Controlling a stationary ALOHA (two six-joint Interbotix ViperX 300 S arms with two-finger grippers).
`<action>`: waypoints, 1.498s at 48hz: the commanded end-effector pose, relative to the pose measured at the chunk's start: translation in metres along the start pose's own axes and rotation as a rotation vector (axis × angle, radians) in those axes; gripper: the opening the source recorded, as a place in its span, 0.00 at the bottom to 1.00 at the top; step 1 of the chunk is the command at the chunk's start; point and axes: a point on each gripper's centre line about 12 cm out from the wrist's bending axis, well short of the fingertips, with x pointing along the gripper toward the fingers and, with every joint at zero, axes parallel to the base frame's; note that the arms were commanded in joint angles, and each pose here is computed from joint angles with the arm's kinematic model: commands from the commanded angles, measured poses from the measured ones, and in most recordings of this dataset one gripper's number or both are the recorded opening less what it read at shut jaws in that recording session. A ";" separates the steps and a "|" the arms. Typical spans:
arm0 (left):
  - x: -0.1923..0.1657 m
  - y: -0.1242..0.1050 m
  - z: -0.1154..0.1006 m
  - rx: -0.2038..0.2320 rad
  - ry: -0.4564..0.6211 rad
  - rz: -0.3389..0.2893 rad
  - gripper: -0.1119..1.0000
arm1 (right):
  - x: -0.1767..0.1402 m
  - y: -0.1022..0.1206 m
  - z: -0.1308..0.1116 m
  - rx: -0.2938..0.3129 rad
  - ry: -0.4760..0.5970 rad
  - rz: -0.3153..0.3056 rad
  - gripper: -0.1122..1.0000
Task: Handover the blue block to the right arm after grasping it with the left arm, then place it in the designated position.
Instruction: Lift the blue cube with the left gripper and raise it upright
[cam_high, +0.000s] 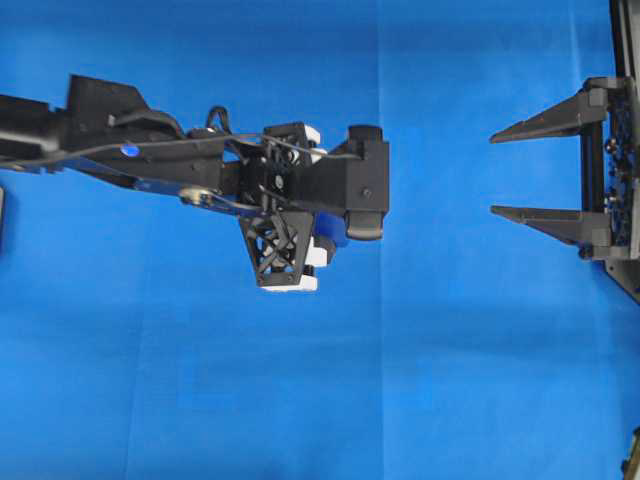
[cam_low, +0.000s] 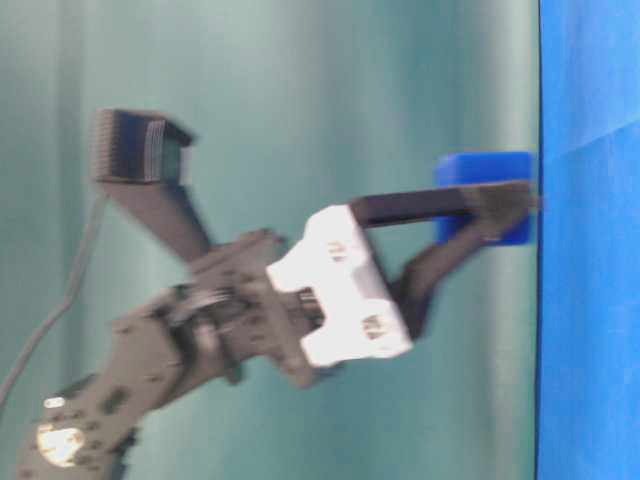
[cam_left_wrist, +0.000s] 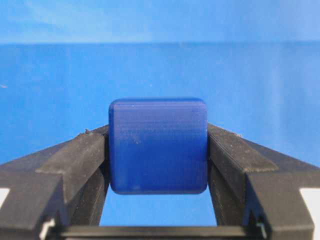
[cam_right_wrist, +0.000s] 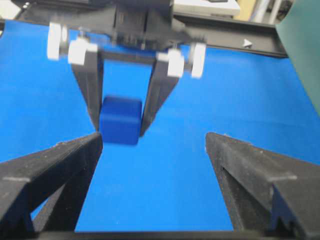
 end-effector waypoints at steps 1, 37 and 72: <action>-0.033 -0.001 0.023 0.003 -0.064 0.000 0.54 | 0.002 0.000 0.011 0.002 -0.026 -0.001 0.98; -0.071 0.004 0.045 0.008 -0.081 0.014 0.54 | 0.002 0.000 0.011 0.002 -0.028 -0.001 0.98; -0.071 0.005 0.045 0.006 -0.085 0.015 0.54 | 0.002 0.000 0.013 0.002 -0.029 -0.001 0.98</action>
